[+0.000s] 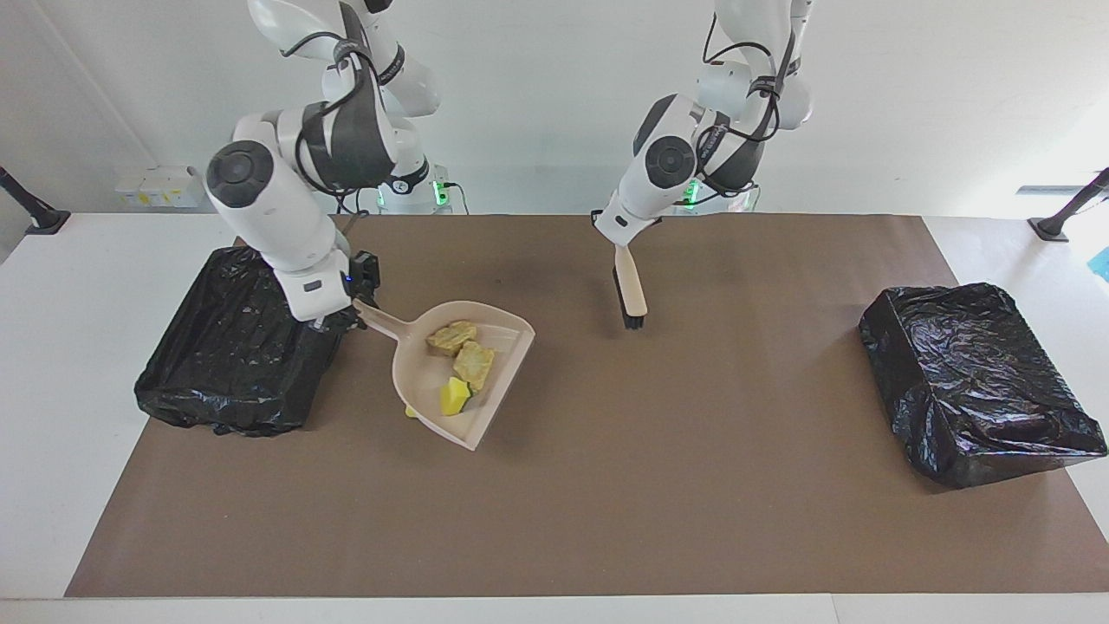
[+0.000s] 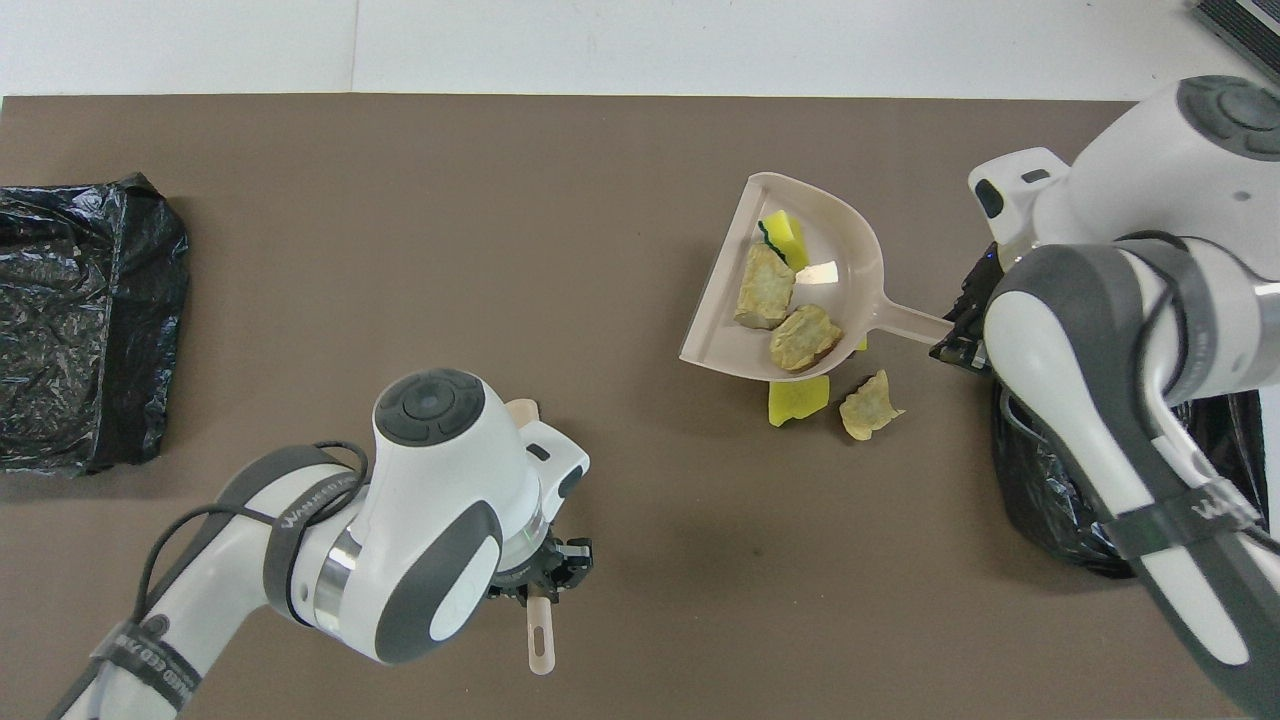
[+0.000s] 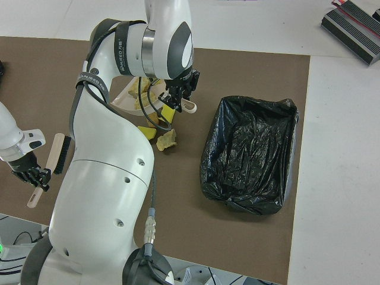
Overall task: Sweep and dump trash in bin
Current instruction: 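Carry the dustpan to the nearer bin with the right gripper and tip it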
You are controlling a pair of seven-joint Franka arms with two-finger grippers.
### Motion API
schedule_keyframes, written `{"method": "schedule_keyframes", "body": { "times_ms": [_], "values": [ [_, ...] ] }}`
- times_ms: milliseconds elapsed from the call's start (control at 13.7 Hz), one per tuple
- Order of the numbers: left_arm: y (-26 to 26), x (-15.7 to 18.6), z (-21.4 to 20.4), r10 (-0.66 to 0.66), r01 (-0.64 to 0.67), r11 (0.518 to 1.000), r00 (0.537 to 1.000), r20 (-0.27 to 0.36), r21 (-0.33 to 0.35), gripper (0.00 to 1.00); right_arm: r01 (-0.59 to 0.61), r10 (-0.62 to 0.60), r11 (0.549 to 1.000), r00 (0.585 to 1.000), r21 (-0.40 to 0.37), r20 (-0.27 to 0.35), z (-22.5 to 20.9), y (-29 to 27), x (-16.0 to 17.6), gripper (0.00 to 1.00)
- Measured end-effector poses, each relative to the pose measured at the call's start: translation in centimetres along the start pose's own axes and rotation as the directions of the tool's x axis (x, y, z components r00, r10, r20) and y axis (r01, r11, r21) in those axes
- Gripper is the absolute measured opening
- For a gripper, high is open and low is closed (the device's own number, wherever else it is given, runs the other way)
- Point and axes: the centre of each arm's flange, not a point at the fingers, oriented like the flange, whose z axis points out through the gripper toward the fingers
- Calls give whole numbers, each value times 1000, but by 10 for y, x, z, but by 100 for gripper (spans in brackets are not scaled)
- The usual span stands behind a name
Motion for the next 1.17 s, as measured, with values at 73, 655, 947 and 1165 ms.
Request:
{"method": "schedule_keyframes", "body": {
  "times_ms": [73,655,947,1165],
  "values": [
    [2,-4,12,-1,1,1000,1000,-4,7,27,-15,15,1000,1000,11,3,-12,0,-24,32],
    [-4,-3,15,-31,31,999,1000,-5,-21,56,3,8,998,982,-61,186,-44,45,-273,32],
    [-36,49,-60,-86,86,990,996,6,-108,99,90,-18,984,912,-156,409,-39,48,-299,32],
    [-63,101,-112,-132,124,983,990,-47,-137,100,175,-63,970,853,-170,519,-23,45,-287,32]
  ]
}}
